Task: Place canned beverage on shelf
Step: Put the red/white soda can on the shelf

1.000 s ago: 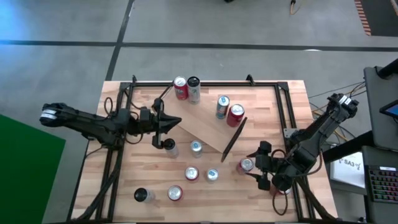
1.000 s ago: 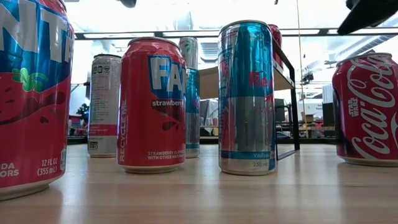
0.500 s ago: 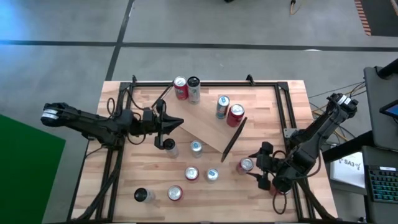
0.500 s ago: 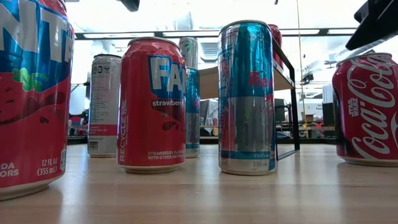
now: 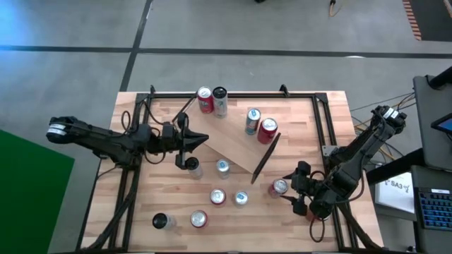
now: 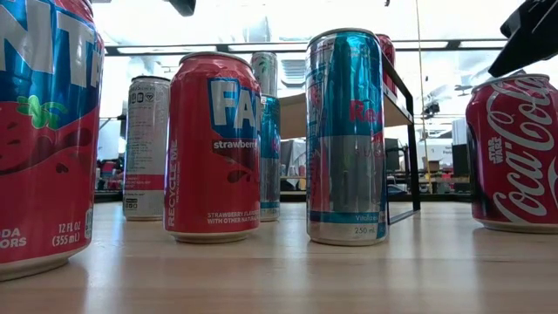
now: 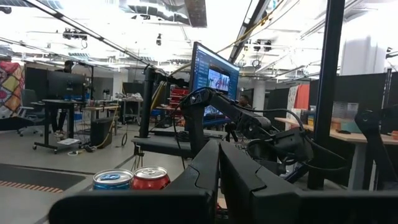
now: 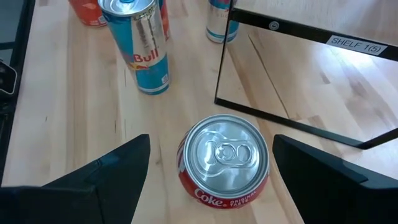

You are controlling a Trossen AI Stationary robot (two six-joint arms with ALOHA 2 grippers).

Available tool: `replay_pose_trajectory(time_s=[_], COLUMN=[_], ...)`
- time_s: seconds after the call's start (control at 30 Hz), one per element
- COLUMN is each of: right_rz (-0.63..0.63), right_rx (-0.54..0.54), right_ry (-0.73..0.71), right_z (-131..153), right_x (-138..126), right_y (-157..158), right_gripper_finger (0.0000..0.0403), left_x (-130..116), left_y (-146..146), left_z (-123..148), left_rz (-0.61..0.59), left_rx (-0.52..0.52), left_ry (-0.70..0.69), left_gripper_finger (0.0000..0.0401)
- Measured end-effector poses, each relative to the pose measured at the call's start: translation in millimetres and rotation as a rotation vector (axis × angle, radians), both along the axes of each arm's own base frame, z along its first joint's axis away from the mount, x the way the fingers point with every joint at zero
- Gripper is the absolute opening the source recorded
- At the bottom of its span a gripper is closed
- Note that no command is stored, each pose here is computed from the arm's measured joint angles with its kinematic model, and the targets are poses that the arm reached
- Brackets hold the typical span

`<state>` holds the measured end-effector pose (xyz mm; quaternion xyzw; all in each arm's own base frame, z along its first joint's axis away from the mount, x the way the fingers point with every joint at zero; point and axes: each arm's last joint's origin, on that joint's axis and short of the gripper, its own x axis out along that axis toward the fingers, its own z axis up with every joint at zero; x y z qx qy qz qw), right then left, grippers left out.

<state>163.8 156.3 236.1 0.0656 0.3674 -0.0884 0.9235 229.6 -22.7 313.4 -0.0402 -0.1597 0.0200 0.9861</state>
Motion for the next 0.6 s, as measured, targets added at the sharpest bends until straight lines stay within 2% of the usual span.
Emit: replay_pose_trajectory(time_s=[0.3, 0.6], right_rz=[-0.022, -0.033], right_rx=[0.017, 0.02], right_ry=[0.001, 0.0], right_z=[-3.1, -28.9], right_x=[-0.7, -4.5], right_y=[-0.8, -5.3], right_gripper_finger=[0.0327, 0.0327], left_x=[0.3, 0.4], left_y=[0.0, 0.1], left_z=[-0.3, 0.0], left_rz=[0.0, 0.001], left_rx=[0.0, 0.0], left_ry=[0.003, 0.001], left_gripper_finger=[0.0, 0.0])
